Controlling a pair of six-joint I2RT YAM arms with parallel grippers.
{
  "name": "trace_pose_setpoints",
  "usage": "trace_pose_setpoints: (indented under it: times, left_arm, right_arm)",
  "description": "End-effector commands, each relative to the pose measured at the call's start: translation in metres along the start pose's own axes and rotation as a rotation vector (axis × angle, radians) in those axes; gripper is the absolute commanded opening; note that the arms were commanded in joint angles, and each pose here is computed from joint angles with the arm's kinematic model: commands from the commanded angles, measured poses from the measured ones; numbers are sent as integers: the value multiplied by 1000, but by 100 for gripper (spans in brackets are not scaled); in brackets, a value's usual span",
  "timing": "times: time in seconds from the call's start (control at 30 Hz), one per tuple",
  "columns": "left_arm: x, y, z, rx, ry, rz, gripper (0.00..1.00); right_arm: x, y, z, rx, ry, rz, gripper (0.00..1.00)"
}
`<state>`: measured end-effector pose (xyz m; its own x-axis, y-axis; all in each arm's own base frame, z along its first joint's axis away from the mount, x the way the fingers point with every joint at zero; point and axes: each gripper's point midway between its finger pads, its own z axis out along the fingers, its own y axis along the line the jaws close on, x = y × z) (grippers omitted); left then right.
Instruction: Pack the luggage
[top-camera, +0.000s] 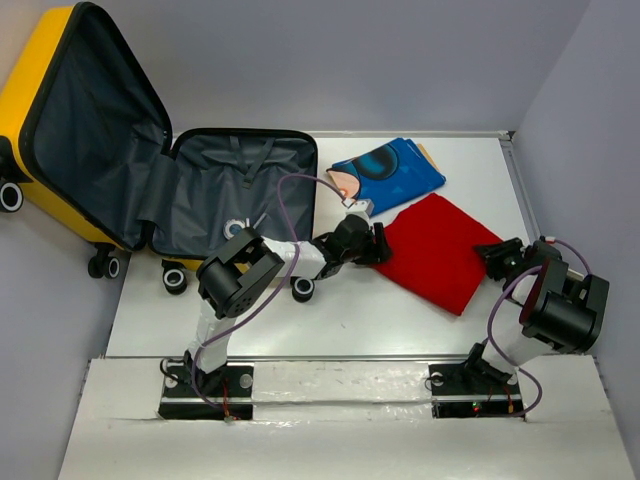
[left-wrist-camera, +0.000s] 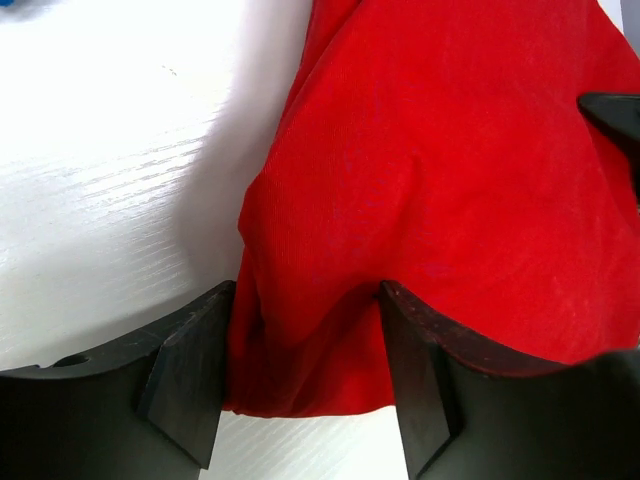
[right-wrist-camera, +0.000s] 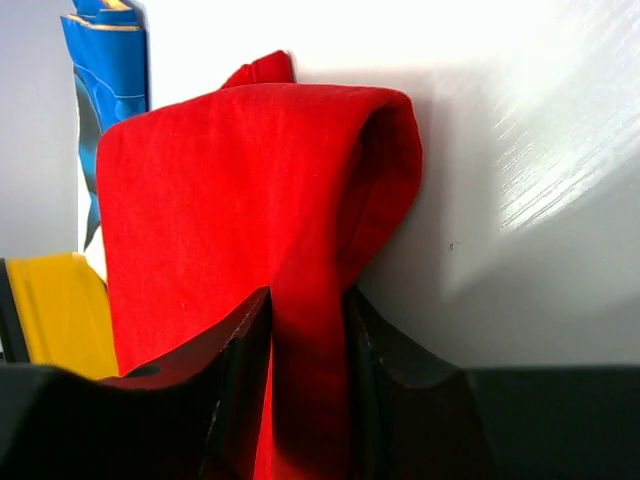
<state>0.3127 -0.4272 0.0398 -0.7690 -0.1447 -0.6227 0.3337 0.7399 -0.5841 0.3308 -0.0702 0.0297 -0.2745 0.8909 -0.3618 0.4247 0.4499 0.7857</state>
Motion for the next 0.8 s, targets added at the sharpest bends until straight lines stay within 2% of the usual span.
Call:
trace_pose_setpoints:
  times: [0.0,0.07,0.23,0.4,0.53,0.6,0.63,0.7,0.73,0.77]
  left_arm:
    - [16,6,-2,2,48,-19,70]
    - [21,9,-2,-2,61,-23,71]
    - [24,18,-5,-27,67,-6,81]
    - [25,27,-1,-74,73,27,78]
    - [31,39,2,-122,100,61,71]
    - [31,39,5,-125,103,62,60]
    - [33,39,6,-126,106,63,45]
    - [33,38,7,-124,102,65,24]
    - [26,39,5,-138,63,65,6]
    - [25,37,2,-129,54,67,6]
  right_arm:
    - [41,-13,-5,30,130,53,27]
    - [42,-11,-7,25,127,50,21]
    - [33,-7,-10,33,93,26,21]
    - [35,-7,-8,29,97,20,20]
    - [39,-3,-6,14,98,13,14]
    - [43,3,-4,-5,112,11,12]
    - [47,6,-3,-16,124,9,9]
    - [46,9,-4,-28,114,11,7]
    - [45,13,-5,-36,102,-4,7]
    - [46,12,-5,-35,103,-2,7]
